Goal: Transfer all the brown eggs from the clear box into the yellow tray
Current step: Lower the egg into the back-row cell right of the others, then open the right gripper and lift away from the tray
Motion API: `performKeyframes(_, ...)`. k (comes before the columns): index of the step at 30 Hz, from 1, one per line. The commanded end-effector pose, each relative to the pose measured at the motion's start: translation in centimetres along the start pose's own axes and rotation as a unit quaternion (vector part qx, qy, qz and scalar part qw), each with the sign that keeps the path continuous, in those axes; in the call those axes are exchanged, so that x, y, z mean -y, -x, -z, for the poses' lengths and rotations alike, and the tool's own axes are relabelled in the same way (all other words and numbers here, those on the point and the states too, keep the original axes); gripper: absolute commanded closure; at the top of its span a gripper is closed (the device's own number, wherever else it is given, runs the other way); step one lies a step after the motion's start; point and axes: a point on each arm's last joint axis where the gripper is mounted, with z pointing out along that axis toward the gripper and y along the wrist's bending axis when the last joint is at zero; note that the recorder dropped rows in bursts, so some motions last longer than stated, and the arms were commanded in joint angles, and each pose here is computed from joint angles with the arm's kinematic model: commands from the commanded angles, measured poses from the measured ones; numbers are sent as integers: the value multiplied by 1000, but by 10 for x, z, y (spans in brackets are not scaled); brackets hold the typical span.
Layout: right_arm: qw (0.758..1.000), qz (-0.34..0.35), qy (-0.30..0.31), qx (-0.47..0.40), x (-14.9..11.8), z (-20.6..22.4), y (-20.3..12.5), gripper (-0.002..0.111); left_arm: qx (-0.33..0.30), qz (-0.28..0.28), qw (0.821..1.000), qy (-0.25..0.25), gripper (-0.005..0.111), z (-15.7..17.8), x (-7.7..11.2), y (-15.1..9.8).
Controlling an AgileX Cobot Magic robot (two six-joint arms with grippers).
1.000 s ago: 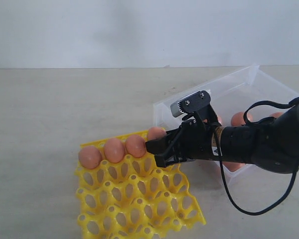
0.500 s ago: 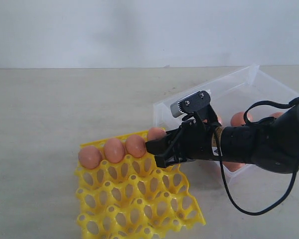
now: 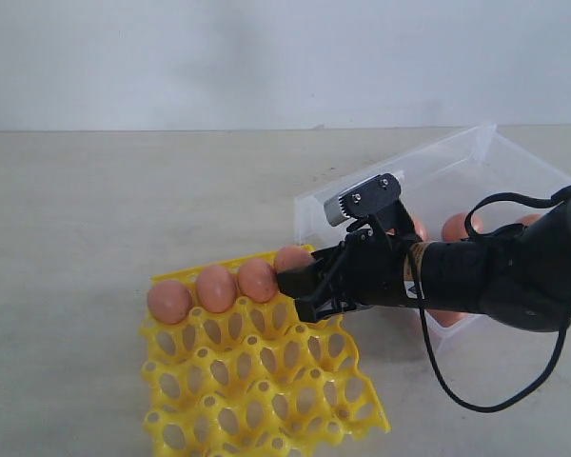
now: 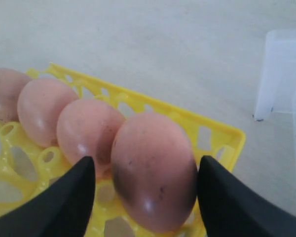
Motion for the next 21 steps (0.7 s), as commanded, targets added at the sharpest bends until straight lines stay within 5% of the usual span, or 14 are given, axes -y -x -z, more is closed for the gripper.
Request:
performKeyframes(1,1000,5,5,10,0,0,3,54,5,-1,1000,2,103,0,0,1)
performKeyframes(12,999,0,15,35,-2,1,7,55,5,-1,1000,2,103,0,0,1)
performKeyframes(16,993,-7,18,119,-7,13,35,55,5,-1,1000,2,103,0,0,1)
performKeyframes(18,984,-10,-16,180,-6,27,58,55,5,-1,1000,2,103,0,0,1)
performKeyframes(21,956,-63,-146,246,10,54,86,65,5,-1,1000,2,103,0,0,1)
